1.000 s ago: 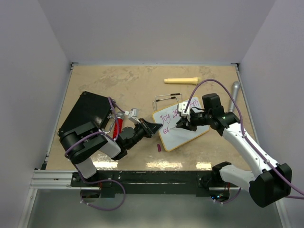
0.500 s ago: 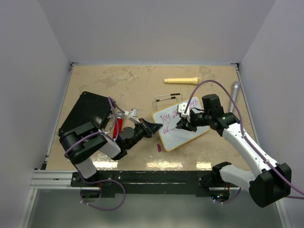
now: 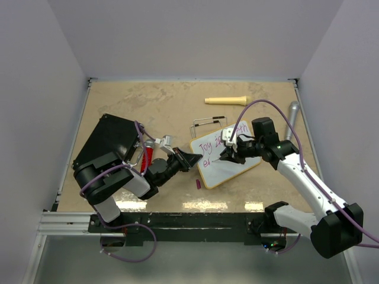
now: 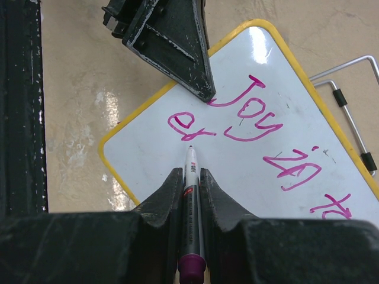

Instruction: Write a sentence on the whiteboard

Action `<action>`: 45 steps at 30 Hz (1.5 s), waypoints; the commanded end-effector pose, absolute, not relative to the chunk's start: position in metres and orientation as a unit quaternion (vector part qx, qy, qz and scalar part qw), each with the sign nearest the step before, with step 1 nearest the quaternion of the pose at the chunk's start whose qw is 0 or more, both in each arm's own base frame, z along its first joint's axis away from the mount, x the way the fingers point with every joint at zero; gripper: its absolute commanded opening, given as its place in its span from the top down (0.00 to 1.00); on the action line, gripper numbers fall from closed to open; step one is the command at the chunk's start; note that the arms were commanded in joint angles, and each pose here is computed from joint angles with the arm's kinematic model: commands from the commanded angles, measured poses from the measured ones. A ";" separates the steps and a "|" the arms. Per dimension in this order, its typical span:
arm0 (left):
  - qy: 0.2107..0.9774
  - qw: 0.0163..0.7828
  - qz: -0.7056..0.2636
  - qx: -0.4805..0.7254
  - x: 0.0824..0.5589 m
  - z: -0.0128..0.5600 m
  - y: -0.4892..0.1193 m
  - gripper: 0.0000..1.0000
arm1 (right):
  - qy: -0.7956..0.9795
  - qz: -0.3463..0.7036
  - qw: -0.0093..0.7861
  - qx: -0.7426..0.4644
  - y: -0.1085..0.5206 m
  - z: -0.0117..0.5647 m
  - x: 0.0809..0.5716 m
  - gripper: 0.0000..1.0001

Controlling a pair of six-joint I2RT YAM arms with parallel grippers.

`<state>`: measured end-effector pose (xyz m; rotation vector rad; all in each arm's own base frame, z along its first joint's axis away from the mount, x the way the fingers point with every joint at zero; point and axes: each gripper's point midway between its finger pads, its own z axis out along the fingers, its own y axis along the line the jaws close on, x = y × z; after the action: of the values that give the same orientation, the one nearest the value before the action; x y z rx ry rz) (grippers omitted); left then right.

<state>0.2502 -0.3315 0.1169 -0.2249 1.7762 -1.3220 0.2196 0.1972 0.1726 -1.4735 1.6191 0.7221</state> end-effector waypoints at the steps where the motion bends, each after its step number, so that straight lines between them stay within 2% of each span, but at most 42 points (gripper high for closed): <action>1: 0.700 0.473 -0.531 -0.068 0.250 0.130 -0.328 1.00 | 0.624 0.287 0.424 -0.591 0.199 0.181 0.219 1.00; 28: 0.698 0.475 -0.532 -0.064 0.251 0.133 -0.330 1.00 | 0.654 0.268 0.431 -0.562 0.204 0.177 0.245 1.00; 45: 0.697 0.474 -0.534 -0.064 0.250 0.133 -0.330 1.00 | 0.663 0.263 0.407 -0.571 0.207 0.161 0.242 1.00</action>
<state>0.2491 -0.3309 0.1175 -0.2186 1.7762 -1.3223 0.2395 0.2080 0.1637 -1.4263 1.6671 0.6972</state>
